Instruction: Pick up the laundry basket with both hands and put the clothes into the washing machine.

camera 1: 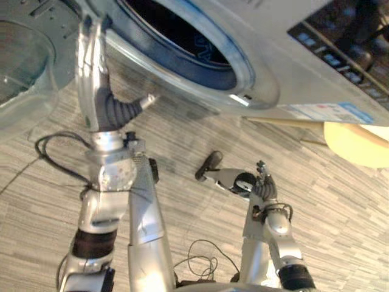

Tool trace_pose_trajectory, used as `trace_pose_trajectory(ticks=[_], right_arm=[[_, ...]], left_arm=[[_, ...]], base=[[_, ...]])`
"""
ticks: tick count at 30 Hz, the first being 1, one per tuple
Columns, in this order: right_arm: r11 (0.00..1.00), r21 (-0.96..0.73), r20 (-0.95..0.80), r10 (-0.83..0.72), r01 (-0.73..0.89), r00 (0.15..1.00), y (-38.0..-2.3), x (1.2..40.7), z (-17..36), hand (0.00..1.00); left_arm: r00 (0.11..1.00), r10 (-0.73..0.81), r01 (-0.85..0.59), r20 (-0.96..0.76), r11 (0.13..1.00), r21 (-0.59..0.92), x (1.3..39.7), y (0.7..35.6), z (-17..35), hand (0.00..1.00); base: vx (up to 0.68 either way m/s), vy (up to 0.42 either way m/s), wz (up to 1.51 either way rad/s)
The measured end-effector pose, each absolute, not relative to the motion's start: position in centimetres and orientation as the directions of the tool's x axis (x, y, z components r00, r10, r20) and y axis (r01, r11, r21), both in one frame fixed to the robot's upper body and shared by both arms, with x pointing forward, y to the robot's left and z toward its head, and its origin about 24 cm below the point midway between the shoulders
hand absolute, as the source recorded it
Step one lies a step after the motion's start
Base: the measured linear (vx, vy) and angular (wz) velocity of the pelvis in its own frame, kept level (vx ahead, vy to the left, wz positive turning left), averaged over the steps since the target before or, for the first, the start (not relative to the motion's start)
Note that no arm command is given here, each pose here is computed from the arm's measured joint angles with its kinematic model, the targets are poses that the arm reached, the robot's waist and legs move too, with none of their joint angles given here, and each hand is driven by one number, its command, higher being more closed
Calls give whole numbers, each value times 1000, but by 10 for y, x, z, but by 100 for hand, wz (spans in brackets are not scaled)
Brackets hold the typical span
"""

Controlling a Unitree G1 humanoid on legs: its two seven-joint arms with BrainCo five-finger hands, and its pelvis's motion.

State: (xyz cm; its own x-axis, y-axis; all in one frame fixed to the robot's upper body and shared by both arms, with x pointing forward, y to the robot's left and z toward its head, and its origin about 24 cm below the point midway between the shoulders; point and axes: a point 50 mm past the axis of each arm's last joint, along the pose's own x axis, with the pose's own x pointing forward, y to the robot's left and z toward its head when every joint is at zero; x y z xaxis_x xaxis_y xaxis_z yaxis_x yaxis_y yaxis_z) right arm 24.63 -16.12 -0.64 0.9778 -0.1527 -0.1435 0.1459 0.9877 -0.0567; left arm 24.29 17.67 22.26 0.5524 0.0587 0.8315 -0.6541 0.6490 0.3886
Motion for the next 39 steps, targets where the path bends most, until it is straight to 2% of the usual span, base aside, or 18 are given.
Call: trace_pose_trajectory(ticks=[4, 10, 18, 20, 23, 25, 26, 27, 30, 31, 34, 39], right_arm=[[984, -61, -155, -173, 165, 973, -163, 246, -9, 0], [983, -69, -200, -182, 172, 963, -163, 252, -15, 0], [982, -94, -347, -184, 161, 919, -162, 249, -43, 0], [984, -105, -441, -178, 146, 880, -160, 238, -64, 0], [985, -110, -535, -171, 133, 828, -160, 217, -86, 0], [987, -106, -626, -159, 119, 764, -162, 186, -107, 0], [987, -106, -650, -158, 117, 743, -162, 177, -112, 0], [985, -121, -708, -173, 124, 684, -166, 155, -126, 0], [977, -133, -762, -209, 167, 612, -175, 134, -138, 0], [965, -146, -787, -246, 217, 566, -186, 124, -143, 0], [942, -169, -832, -294, 289, 471, -203, 101, -153, 0], [939, -136, -862, -269, 316, 429, -201, 103, -158, 0]], left_arm=[[683, 84, -571, 726, 681, 459, 232, 182, 186, 0], [815, 136, -463, 563, 738, 492, 218, 181, 145, 0], [872, 248, -423, 422, 815, 396, 211, 187, 114, 0], [913, 296, -391, 280, 832, 393, 213, 196, 80, 0], [930, 354, -363, 100, 835, 414, 204, 210, 39, 0], [911, 397, -304, -115, 832, 465, 185, 224, -10, 0], [899, 404, -285, -168, 832, 477, 178, 226, -21, 0], [844, 431, -237, -318, 833, 500, 158, 231, -55, 0], [731, 460, -192, -504, 847, 495, 128, 230, -95, 0], [640, 460, -160, -616, 864, 478, 107, 224, -119, 0], [538, 437, -131, -721, 888, 440, 86, 216, -140, 0], [485, 451, -201, -749, 891, 407, 83, 220, -145, 0]], base=[[0, 0, 0], [17, -2, 11], [43, -18, 31], [37, -58, 49], [41, -37, 35], [85, 9, 31], [140, 87, 21], [129, 111, -2], [134, 146, -39], [156, 209, -42], [153, 193, -35], [98, 94, -27]])
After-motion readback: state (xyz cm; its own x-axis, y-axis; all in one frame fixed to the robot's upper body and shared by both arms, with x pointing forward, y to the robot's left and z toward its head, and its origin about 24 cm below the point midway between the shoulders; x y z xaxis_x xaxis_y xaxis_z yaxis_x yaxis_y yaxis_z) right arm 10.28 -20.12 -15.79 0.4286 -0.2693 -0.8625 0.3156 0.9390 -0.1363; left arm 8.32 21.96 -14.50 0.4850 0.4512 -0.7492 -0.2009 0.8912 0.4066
